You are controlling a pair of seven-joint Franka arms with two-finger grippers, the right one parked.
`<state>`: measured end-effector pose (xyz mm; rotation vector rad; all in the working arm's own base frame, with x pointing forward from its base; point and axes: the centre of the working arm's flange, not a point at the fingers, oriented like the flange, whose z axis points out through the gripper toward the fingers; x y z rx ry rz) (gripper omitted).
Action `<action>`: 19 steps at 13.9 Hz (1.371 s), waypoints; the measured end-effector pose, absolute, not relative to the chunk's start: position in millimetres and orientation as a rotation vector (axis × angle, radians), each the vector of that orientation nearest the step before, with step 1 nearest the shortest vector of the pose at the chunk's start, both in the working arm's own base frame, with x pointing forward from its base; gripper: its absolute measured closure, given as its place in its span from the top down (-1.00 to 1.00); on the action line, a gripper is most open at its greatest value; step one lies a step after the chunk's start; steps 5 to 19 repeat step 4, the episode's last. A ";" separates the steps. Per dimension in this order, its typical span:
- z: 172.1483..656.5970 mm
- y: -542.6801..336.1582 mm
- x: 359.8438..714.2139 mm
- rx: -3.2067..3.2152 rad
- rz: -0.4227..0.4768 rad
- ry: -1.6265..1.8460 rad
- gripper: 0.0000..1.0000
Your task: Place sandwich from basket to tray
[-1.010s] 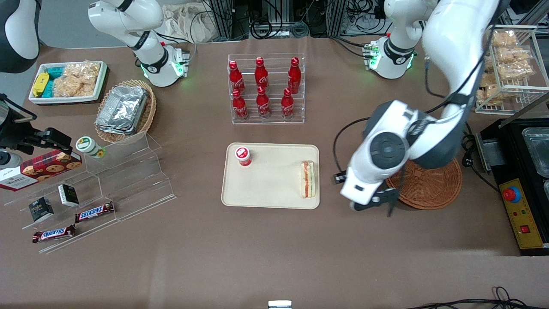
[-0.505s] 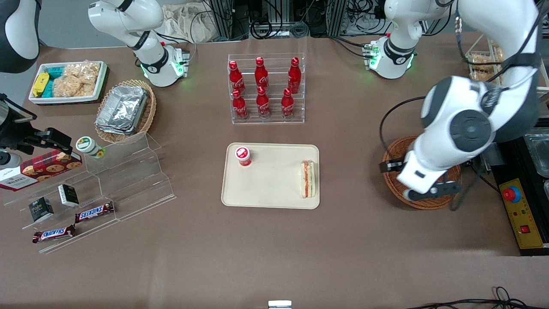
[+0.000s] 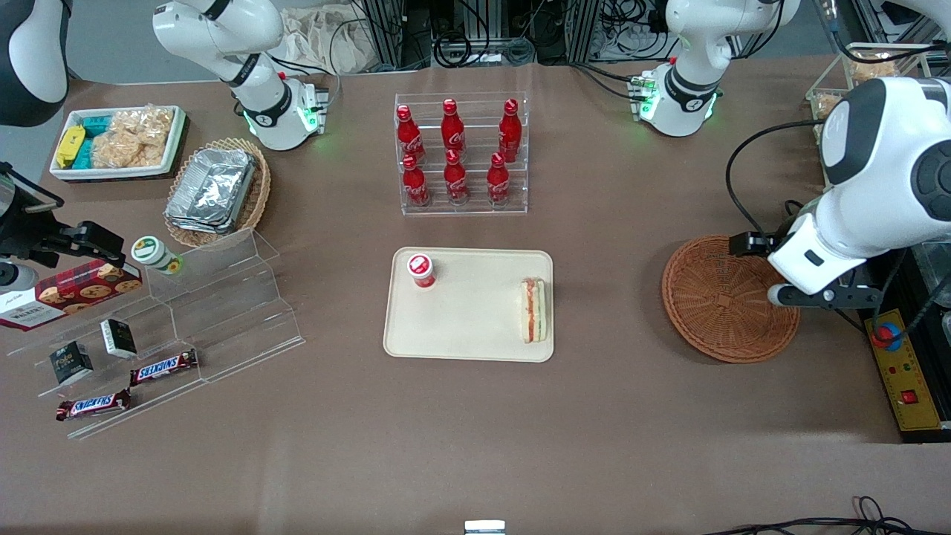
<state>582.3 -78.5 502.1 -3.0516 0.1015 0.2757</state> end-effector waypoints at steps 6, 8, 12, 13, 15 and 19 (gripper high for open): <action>497.5 -64.1 573.0 -3.085 0.206 0.048 1.00; 497.5 -64.1 573.0 -3.085 0.206 0.048 1.00; 497.5 -64.1 573.0 -3.085 0.206 0.048 1.00; 497.5 -64.1 573.0 -3.085 0.206 0.048 1.00; 497.5 -64.1 573.0 -3.085 0.206 0.048 1.00; 497.5 -64.1 573.0 -3.085 0.206 0.048 1.00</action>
